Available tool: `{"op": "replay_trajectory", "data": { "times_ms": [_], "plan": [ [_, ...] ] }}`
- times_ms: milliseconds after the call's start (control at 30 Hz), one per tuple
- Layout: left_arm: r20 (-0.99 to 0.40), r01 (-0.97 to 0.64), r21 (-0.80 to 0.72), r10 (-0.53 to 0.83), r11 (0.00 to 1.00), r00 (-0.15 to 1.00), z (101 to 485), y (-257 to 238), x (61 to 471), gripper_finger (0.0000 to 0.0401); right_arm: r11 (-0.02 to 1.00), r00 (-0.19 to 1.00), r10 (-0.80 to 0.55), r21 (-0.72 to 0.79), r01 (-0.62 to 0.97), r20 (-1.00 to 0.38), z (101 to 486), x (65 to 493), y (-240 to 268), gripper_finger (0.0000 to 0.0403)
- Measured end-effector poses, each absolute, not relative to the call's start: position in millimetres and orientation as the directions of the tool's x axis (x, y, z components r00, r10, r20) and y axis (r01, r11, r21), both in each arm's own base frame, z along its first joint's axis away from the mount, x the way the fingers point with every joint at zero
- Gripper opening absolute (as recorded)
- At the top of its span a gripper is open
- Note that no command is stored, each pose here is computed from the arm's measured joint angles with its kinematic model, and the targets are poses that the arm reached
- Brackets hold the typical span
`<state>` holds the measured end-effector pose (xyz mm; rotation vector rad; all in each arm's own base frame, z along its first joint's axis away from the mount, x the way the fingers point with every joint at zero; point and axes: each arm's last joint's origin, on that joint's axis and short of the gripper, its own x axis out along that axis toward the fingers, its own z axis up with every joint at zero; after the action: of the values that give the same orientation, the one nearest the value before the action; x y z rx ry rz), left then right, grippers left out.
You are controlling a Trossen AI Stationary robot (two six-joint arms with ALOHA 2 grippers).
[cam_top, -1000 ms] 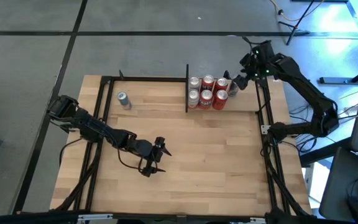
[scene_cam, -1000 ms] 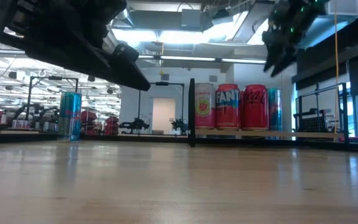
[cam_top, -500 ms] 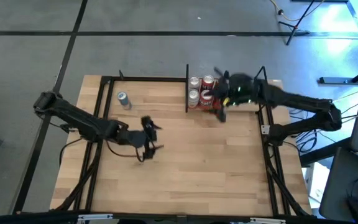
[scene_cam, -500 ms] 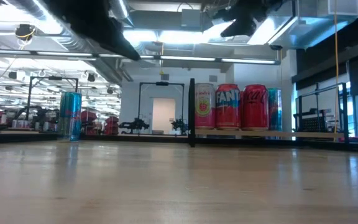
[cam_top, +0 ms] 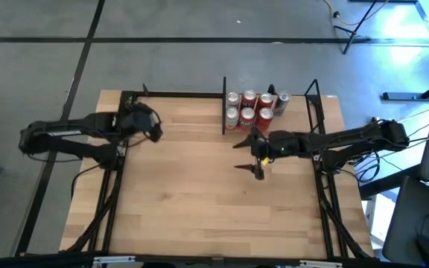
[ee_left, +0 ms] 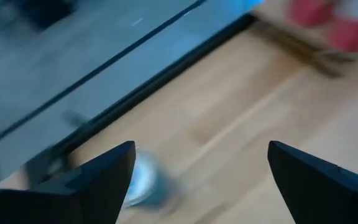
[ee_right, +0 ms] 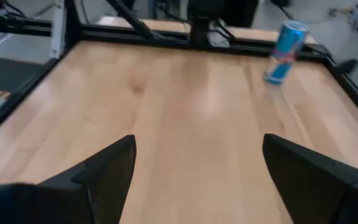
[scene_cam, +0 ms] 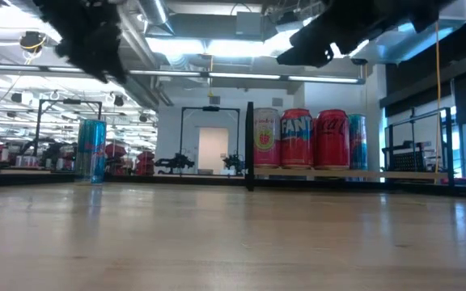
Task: Place canned beverage on shelf
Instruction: Put the blue soda can on the shelf aligned with the other blue soda can
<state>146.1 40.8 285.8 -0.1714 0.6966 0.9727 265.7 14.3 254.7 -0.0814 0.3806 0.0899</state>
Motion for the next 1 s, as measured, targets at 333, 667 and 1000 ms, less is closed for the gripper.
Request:
{"op": "replay_trajectory", "data": {
  "times_ms": [333, 667, 1000],
  "plan": [
    [-0.738, -0.909, 0.159, 0.658, 0.385, 0.150, 279, 87, 117, 0.0354, 0.994, 0.939, 0.048, -0.080, -0.080, -0.340, 248, 264, 15, 0.0335],
    [-0.804, -0.917, 0.077, 0.568, 0.392, 0.175, 272, 112, 114, 0.0354, 0.993, 0.939, 0.050, -0.079, -0.082, -0.340, 248, 264, 15, 0.0335],
    [-0.870, -0.911, 0.136, 0.486, 0.390, 0.078, 251, 135, 123, 0.0354, 0.993, 0.939, 0.051, -0.079, -0.082, -0.340, 248, 264, 15, 0.0335]
  ]
}}
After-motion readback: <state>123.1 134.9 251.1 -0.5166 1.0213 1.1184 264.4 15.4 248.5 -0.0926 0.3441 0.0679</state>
